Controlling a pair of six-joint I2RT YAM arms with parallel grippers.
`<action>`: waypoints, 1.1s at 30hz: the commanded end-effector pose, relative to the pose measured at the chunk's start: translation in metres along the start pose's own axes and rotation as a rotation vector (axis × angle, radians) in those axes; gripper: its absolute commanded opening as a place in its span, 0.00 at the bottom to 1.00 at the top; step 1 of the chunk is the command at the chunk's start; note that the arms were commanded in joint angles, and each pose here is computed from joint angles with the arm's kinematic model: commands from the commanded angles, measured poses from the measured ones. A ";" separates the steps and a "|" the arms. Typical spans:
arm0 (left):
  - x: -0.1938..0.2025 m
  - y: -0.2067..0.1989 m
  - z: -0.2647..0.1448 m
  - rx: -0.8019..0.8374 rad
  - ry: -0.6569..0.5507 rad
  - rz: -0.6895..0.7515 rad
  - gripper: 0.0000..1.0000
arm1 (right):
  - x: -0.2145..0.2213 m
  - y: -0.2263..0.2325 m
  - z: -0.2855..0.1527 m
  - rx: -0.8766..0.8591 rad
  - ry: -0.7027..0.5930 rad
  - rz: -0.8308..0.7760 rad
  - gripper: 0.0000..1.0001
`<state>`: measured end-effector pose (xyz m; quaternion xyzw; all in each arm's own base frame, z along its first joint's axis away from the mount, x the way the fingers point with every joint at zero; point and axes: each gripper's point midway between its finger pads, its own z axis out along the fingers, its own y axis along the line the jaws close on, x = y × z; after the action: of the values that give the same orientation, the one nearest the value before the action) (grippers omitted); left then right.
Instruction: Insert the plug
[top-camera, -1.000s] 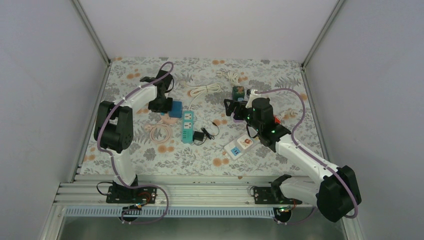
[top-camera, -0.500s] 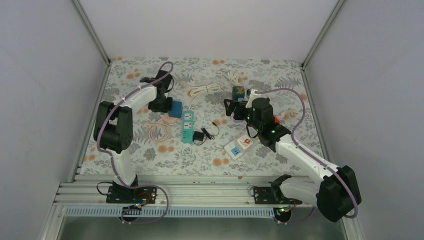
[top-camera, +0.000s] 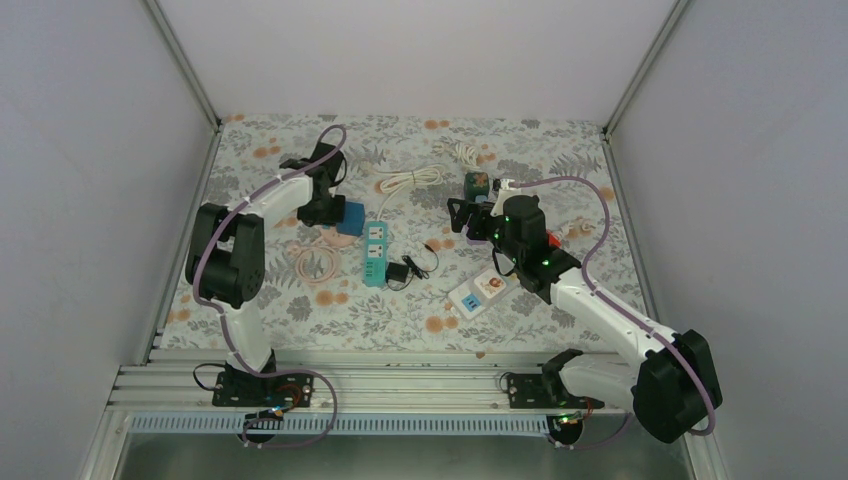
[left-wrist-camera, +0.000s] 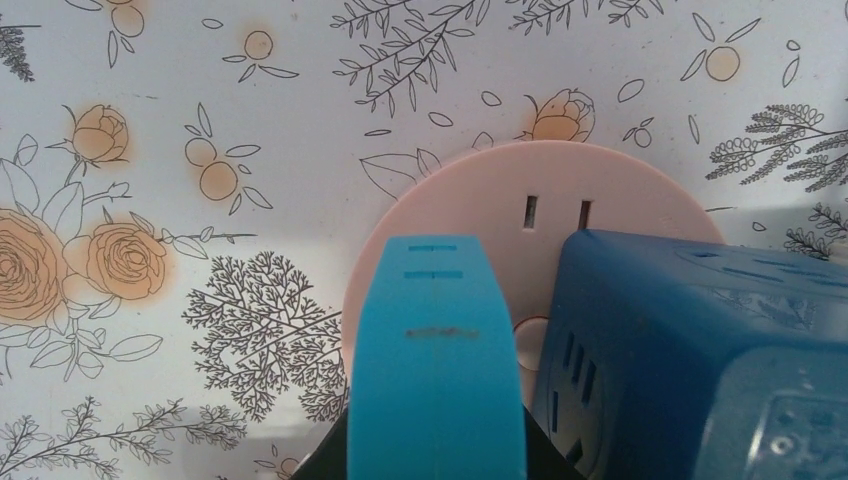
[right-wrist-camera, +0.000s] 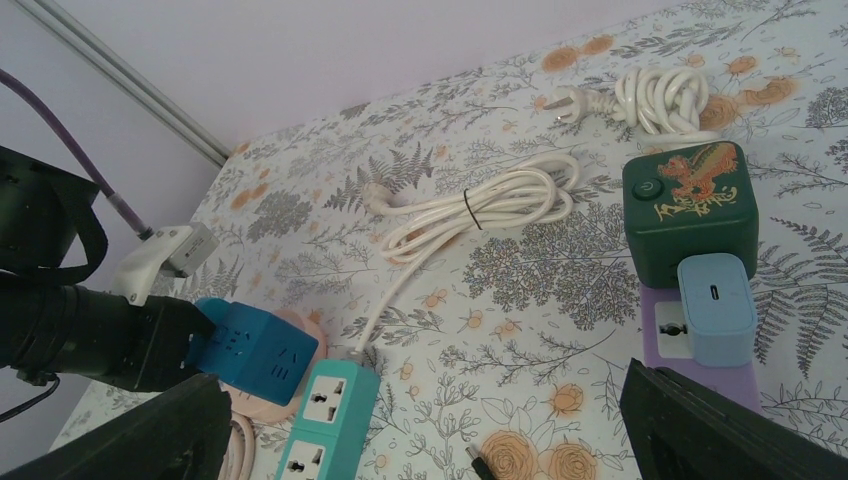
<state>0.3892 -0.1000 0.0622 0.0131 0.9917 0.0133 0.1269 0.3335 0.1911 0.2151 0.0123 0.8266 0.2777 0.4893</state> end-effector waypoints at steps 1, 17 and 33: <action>0.008 -0.003 0.019 0.010 0.025 0.005 0.02 | -0.001 -0.004 0.001 0.002 -0.017 -0.001 1.00; 0.029 0.002 0.039 -0.032 0.147 0.055 0.02 | 0.001 -0.005 0.002 0.005 -0.011 -0.002 1.00; -0.006 -0.002 -0.005 0.031 0.023 -0.009 0.29 | 0.002 -0.005 0.003 0.008 -0.005 0.002 1.00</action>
<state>0.3895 -0.1001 0.0530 0.0211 0.9940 0.0106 0.1064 0.3337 0.1913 0.2140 0.0122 0.8275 0.2771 0.4881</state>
